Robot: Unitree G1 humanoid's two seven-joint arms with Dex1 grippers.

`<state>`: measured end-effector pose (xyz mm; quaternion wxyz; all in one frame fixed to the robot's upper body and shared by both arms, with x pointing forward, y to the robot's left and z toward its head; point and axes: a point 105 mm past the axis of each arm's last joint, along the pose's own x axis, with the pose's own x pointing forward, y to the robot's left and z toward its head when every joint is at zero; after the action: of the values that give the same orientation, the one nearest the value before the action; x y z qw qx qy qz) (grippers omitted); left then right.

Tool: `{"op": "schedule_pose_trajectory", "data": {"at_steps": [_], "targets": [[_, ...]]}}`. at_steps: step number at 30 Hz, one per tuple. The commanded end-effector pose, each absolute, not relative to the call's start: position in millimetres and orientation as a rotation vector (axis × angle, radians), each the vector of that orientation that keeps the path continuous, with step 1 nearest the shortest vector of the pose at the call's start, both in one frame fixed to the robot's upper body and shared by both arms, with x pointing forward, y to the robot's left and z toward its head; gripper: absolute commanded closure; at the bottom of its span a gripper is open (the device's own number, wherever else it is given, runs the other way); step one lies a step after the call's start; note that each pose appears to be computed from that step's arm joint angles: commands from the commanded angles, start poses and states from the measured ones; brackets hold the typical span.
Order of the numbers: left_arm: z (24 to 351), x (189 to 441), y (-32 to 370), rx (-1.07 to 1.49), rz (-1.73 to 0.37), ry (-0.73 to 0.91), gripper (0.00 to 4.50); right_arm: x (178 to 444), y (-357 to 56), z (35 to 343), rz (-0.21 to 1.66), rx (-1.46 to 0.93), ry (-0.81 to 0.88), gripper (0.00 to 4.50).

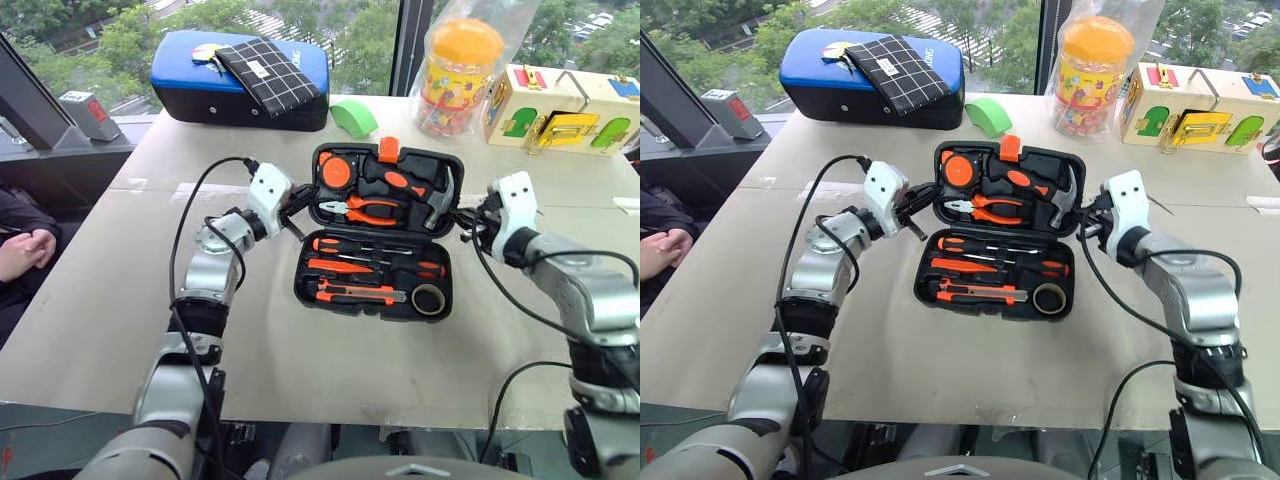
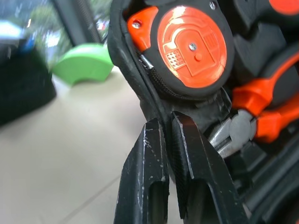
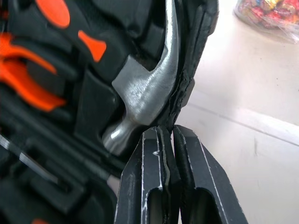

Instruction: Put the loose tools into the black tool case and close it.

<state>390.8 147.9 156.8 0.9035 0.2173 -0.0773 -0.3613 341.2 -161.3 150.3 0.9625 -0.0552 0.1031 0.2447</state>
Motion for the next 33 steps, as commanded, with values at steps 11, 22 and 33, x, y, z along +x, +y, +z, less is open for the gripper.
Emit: {"op": "schedule_pose_trajectory", "data": {"at_steps": [11,22,33], "targets": [[156.5,294.7,224.6,0.214,-1.070,0.381,2.06,210.5,-157.6,134.2,0.912,-0.419,0.410,1.62],[189.8,225.2,207.0,0.122,-1.414,0.596,1.49,156.7,-125.7,120.8,1.203,-0.341,0.534,4.50],[172.9,234.6,171.0,0.213,-1.402,0.458,4.43,177.2,-106.5,101.4,1.185,-0.394,0.513,4.50]]}}
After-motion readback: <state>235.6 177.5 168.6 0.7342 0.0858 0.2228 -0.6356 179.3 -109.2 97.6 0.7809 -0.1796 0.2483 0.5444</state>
